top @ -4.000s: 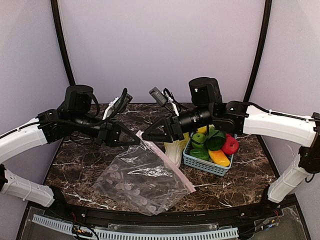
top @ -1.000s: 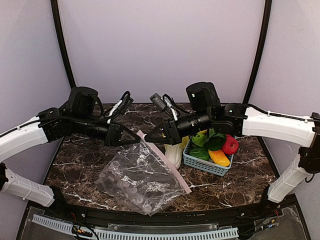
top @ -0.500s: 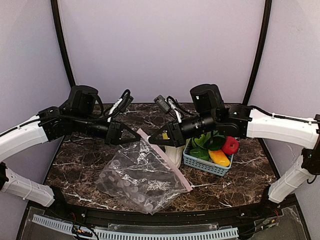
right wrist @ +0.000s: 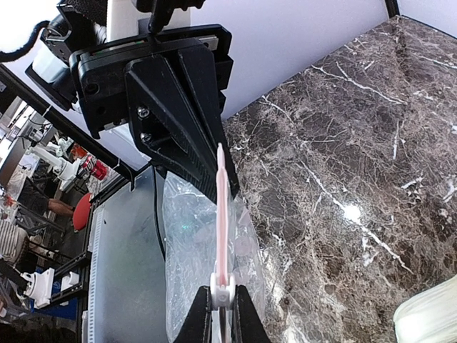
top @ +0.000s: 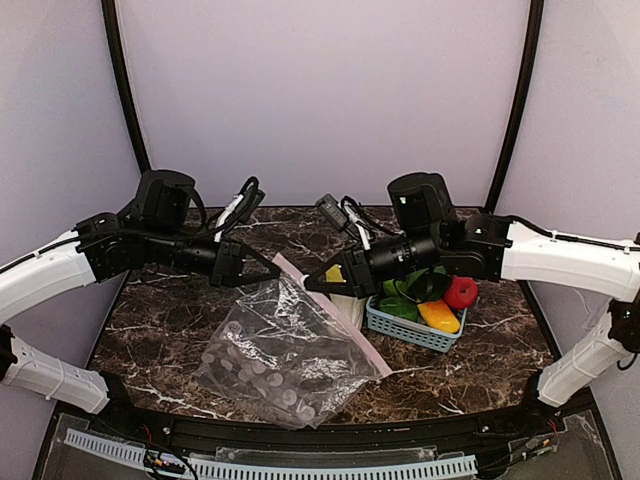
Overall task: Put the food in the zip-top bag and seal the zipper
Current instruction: Unzip the zipper from the zipper food storage bag.
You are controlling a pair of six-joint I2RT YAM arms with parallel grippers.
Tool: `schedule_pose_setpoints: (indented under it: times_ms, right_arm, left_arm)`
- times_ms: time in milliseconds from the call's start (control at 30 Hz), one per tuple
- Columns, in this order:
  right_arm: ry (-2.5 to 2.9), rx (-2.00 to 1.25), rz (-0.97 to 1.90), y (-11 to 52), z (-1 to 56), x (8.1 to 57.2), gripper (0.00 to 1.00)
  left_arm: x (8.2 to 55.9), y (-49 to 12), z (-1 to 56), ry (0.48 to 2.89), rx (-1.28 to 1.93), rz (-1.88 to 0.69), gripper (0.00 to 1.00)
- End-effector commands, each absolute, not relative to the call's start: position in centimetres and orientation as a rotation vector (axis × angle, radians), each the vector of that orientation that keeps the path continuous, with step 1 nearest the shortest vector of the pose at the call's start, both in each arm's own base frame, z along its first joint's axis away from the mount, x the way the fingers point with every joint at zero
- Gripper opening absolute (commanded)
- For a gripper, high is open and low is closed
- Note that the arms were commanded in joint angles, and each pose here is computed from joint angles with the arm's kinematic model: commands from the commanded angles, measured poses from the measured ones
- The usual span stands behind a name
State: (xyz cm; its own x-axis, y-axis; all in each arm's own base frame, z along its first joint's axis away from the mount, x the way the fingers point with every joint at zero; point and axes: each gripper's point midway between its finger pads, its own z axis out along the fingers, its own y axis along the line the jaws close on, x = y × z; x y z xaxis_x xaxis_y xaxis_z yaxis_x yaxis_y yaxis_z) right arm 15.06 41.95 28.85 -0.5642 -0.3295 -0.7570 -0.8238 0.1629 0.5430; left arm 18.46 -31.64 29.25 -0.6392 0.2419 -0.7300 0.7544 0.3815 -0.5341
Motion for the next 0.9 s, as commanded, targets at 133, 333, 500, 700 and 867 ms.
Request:
schedule_pose_setpoints:
  times_ms: [133,333,500,700,867]
  right_arm:
    - [1.994,-1.078,1.401,41.0,28.6,14.0,0.03]
    - [2.001,-1.057,1.397,40.6,28.4,14.0,0.03]
    - [2.021,-1.04,1.397,40.3,28.0,13.9,0.03]
    - [2.051,-1.023,1.395,40.1,27.2,13.8,0.03]
    - [2.07,-1.005,1.392,39.9,26.7,13.9,0.03]
  left_arm:
    - [19.9,-30.3,31.1,2.059,0.764,-1.174,0.01]
    - [20.6,-29.6,31.0,2.072,0.723,-1.151,0.01]
    - [21.4,-28.6,30.8,2.085,0.677,-1.116,0.01]
    - [22.2,-27.3,30.6,2.086,0.617,-1.102,0.01]
    - [22.7,-26.3,30.8,2.079,0.579,-1.088,0.01]
